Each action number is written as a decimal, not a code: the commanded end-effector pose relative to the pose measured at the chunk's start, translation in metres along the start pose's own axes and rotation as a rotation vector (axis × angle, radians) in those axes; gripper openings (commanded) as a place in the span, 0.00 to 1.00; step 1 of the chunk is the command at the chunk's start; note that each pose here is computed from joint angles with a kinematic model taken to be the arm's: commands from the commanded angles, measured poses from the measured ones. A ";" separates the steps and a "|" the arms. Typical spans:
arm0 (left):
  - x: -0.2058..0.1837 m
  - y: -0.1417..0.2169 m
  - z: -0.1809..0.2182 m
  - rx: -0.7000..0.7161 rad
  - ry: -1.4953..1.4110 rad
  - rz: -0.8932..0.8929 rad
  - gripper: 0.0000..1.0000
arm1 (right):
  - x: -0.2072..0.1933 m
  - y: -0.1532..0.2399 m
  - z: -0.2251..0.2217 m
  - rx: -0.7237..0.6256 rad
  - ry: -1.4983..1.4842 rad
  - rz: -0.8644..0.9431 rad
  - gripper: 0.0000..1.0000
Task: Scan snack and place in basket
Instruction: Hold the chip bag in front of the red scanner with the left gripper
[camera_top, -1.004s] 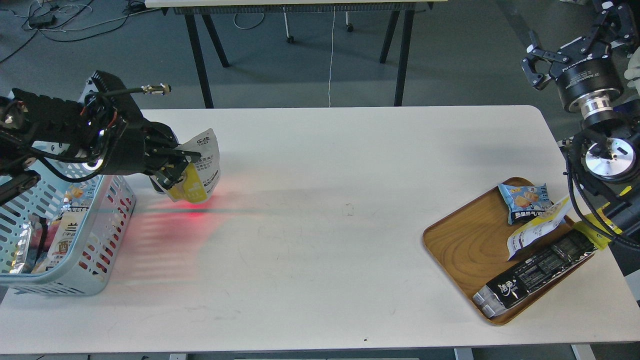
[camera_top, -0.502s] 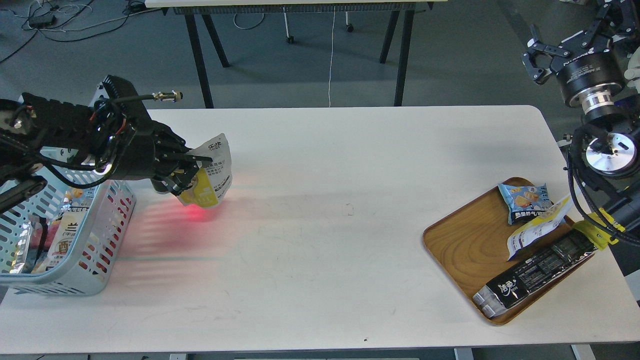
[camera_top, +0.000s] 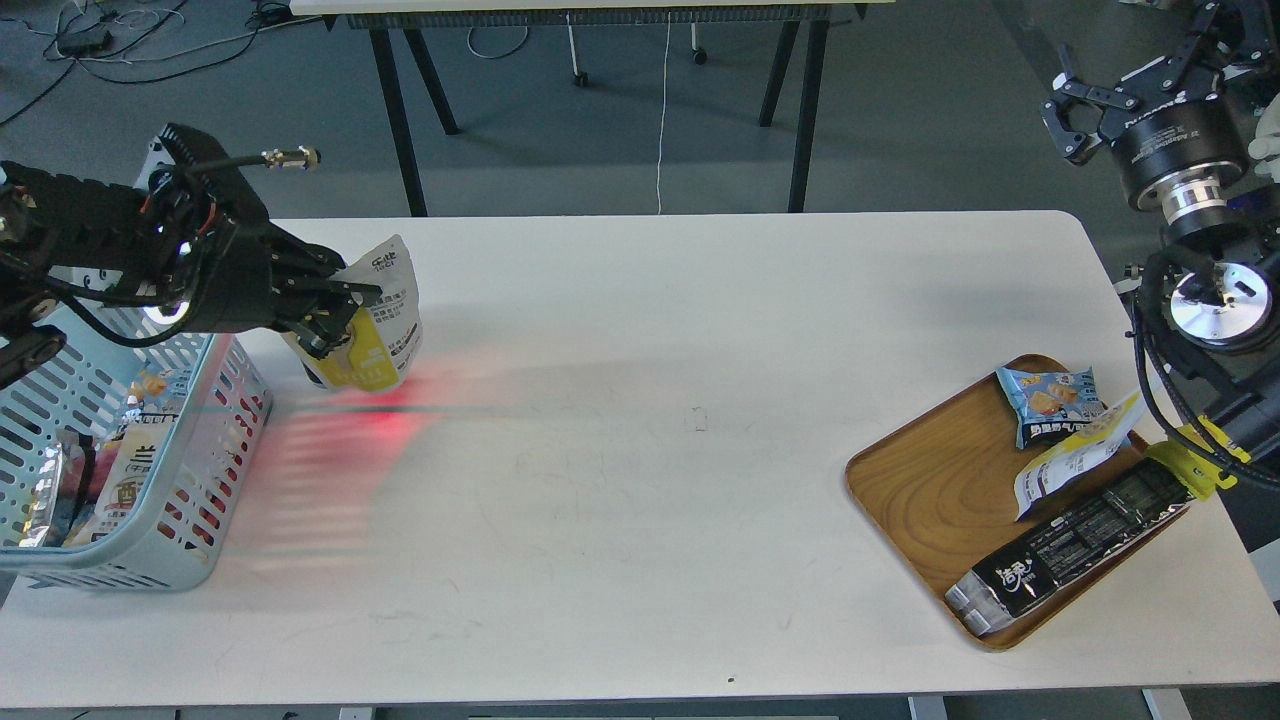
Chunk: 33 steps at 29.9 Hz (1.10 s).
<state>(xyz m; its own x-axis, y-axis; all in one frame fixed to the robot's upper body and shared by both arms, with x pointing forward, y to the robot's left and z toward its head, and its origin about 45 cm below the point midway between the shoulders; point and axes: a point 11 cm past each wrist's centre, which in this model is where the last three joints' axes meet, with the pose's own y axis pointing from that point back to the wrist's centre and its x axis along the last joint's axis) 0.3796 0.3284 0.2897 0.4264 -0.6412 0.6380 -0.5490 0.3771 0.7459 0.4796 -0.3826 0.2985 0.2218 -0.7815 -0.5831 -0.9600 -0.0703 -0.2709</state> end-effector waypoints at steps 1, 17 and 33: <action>0.000 -0.001 -0.001 0.009 0.000 0.001 0.00 | 0.001 0.001 -0.001 0.001 0.001 0.001 0.99; 0.011 -0.002 0.037 -0.093 -0.068 0.026 0.00 | 0.001 0.000 -0.002 0.002 0.002 0.001 0.99; 0.006 -0.003 0.018 -0.043 -0.031 0.014 0.00 | 0.001 0.000 -0.002 0.002 0.002 0.001 0.99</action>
<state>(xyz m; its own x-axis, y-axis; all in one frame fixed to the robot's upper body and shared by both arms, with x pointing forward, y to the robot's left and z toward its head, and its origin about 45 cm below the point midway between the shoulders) 0.3645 0.3027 0.2886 0.3753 -0.6656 0.6451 -0.5065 0.4356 0.7441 0.4792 -0.3848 0.2997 0.2208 -0.7834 -0.5810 -0.9597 -0.0683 -0.2726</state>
